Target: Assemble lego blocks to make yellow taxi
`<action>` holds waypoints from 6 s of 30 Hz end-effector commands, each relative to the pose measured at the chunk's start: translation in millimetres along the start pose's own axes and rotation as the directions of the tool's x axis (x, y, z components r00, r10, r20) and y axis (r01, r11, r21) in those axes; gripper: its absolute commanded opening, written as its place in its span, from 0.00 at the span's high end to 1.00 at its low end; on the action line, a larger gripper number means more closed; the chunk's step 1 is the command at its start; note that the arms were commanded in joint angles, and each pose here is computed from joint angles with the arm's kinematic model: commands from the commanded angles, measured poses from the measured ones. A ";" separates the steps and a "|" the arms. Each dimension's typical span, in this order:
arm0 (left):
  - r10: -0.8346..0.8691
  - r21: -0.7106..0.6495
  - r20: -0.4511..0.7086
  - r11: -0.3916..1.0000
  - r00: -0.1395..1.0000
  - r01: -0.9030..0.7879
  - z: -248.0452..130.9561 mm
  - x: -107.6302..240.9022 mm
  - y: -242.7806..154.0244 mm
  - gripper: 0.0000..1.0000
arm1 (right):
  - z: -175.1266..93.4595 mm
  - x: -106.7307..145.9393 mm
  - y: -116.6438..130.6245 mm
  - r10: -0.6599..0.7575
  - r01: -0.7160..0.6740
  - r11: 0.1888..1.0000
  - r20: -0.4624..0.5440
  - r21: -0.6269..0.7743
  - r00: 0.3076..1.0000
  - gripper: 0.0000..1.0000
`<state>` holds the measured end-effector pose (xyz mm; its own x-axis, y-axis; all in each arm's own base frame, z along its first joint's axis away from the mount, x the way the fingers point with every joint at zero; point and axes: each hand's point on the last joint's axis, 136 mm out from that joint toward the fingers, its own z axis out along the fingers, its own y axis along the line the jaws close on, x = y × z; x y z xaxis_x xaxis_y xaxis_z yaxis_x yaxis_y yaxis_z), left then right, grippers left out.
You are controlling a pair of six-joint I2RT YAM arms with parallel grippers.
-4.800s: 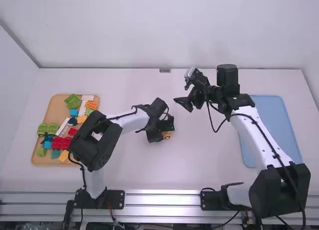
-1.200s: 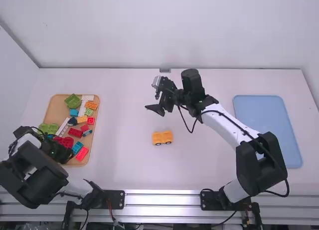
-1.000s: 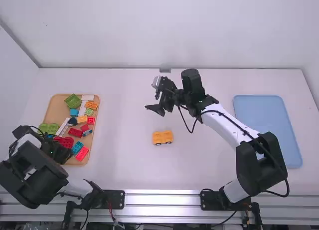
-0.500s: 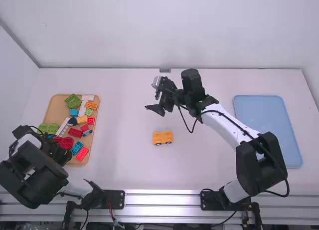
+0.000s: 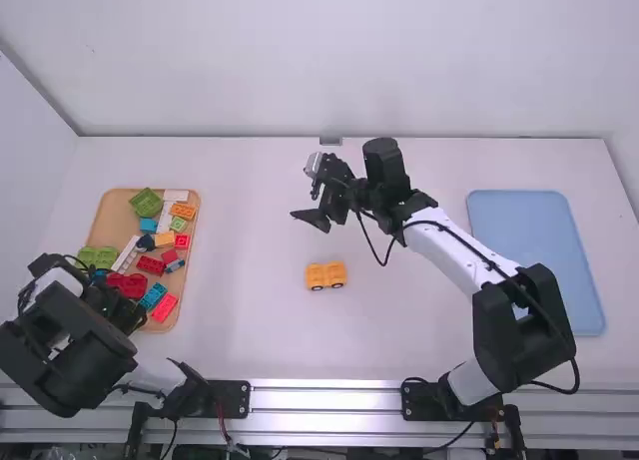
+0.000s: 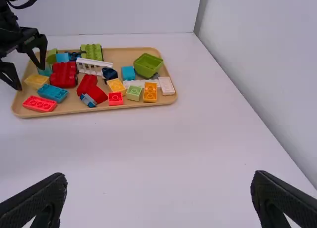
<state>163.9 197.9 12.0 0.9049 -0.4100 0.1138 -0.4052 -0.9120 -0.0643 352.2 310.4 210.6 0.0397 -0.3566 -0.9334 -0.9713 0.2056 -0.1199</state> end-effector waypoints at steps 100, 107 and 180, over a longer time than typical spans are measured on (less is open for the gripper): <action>0.039 0.170 0.940 -0.915 -0.339 0.366 -207.6 314.2 223.3 0.98 | -78.2 -30.3 17.9 0.197 -0.086 0.919 0.258 -0.385 0.946 0.01; 0.037 0.174 0.968 -0.814 -0.249 0.555 -194.6 352.2 285.9 0.95 | -95.8 -23.8 17.0 0.278 -0.151 0.890 0.251 -0.430 0.927 0.01; 0.133 0.264 0.887 -0.932 -0.442 0.249 -114.6 393.8 248.2 0.01 | -104.6 127.0 -57.1 0.675 -0.349 0.695 -0.401 0.629 0.620 0.88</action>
<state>381.4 -210.8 151.6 -0.3646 0.0727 -0.9283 0.7379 0.6307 -0.2404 369.3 168.3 121.0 -0.7366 -0.4332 -0.5194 -0.5841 0.7946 0.1656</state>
